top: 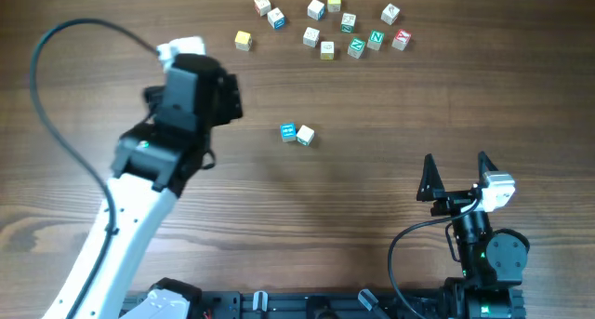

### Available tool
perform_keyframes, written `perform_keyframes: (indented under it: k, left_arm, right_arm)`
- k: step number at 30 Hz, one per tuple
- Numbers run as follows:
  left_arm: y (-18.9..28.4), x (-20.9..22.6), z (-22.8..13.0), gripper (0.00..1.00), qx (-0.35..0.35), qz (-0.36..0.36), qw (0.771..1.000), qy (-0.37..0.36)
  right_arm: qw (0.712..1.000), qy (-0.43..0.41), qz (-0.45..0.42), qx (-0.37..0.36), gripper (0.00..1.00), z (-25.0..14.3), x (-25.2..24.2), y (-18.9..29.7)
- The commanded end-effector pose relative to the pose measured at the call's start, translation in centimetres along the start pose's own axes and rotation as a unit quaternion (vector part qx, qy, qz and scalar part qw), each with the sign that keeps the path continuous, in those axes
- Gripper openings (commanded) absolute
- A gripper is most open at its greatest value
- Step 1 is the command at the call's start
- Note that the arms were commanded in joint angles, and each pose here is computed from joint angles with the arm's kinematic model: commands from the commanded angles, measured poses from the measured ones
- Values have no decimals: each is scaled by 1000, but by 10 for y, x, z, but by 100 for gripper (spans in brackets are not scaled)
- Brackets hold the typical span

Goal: Form a circle

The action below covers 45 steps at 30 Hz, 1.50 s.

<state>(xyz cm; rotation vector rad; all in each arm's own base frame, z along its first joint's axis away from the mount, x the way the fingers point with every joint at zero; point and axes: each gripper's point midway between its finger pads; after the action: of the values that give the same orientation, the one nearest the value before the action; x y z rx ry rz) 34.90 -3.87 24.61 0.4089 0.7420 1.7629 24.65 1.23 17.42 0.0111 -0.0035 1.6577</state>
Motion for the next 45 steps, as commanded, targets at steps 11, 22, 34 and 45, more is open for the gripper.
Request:
perform_keyframes:
  k: [11,22,34,45]
  left_arm:
    - [4,86,-16,100,95,28,961,259]
    - [5,85,-21,100,128,-13,947,295]
    - [6,86,-25,100,136,-9,946,295]
    - [6,86,-26,100,138,-8,946,295]
  right_arm:
    - [915,-404,-5,-8,100,2,-3,0]
    - [852,-520,64,-25,100,27,14,2]
    - [933,-308,104,157,100,26,47,-16]
    - [896,-192,100,389,99,47,45,-90]
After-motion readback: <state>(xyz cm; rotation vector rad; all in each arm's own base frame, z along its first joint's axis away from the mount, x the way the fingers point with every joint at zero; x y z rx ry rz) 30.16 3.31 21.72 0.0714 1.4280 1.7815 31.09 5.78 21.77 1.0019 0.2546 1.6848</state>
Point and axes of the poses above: each gripper's point midway between its finger pads, its own y axis back along the fingers, its own x axis along the line the jaws close on, z = x × y, and after that the axes turned 7 degrees about y, right-handed
